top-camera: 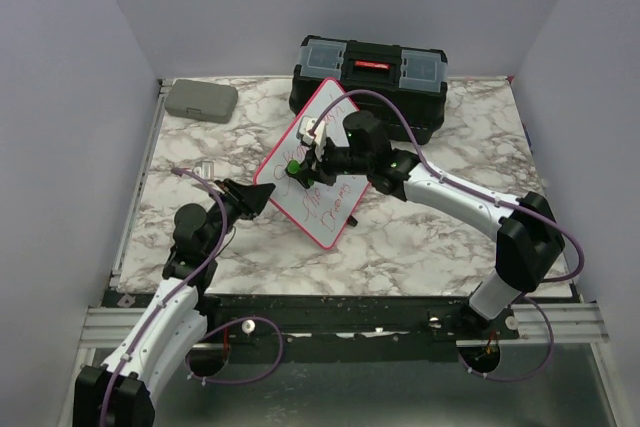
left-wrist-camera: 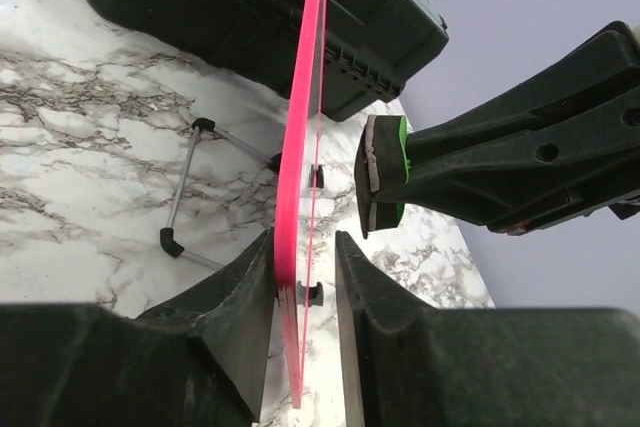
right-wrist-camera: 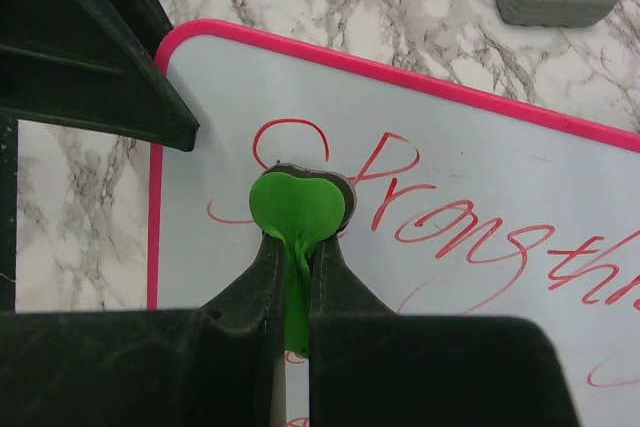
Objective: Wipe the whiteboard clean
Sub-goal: Erase the whiteboard at the whiteboard stand.
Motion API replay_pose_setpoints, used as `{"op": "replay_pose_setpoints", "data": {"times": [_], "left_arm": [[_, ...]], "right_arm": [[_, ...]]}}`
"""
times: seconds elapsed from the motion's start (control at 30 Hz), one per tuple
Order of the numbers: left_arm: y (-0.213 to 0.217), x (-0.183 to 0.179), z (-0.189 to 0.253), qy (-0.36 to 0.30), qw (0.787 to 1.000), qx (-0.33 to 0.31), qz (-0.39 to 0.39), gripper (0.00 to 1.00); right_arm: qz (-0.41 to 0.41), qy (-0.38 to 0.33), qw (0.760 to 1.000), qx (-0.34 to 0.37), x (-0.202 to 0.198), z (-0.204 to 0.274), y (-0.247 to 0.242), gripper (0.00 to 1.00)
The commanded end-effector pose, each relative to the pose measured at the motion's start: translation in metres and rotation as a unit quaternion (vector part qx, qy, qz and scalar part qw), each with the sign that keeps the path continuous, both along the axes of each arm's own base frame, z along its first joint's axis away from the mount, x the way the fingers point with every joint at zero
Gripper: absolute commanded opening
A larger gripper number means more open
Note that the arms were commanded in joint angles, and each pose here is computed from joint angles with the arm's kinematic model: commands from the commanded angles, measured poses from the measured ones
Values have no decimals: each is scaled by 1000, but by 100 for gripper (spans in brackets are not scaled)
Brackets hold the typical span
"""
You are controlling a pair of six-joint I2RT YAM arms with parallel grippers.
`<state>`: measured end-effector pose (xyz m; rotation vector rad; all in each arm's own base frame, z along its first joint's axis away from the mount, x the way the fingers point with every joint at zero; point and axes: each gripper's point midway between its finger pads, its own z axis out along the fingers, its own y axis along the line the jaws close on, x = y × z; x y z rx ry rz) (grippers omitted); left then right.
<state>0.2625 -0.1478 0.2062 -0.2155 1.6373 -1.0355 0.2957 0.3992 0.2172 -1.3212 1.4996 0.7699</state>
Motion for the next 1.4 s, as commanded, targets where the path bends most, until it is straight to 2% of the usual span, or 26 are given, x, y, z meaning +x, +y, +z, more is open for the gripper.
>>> {"op": "replay_pose_setpoints", "data": {"times": [0.0,0.07,0.2,0.27,0.73,0.93,1.03,1.27,1.37], "left_arm": [[-1,3,15,-25,1000,-9,4,25],[-1,4,12,-23,1000,-7,5,22],[0,6,12,-28,1000,3,7,5],[-1,6,11,-27,1000,9,5,0],[-3,4,14,-32,999,18,-4,0],[-3,2,15,-39,999,21,-9,0],[-3,1,14,-40,999,23,-9,0],[-4,2,19,-50,998,27,-12,0],[-4,2,20,-52,998,28,-11,0]], "right_arm": [[2,9,1000,2,1,3,6,1],[8,12,1000,1,-1,4,8,1],[18,12,1000,-1,-6,2,13,1],[20,9,1000,-4,-8,1,15,1],[-25,-21,999,-23,3,4,33,1],[-87,-6,995,-42,25,-7,32,1],[-59,4,997,-58,16,-17,32,1],[55,25,991,-123,-34,-55,26,1],[65,27,988,-137,-43,-67,21,1]]}}
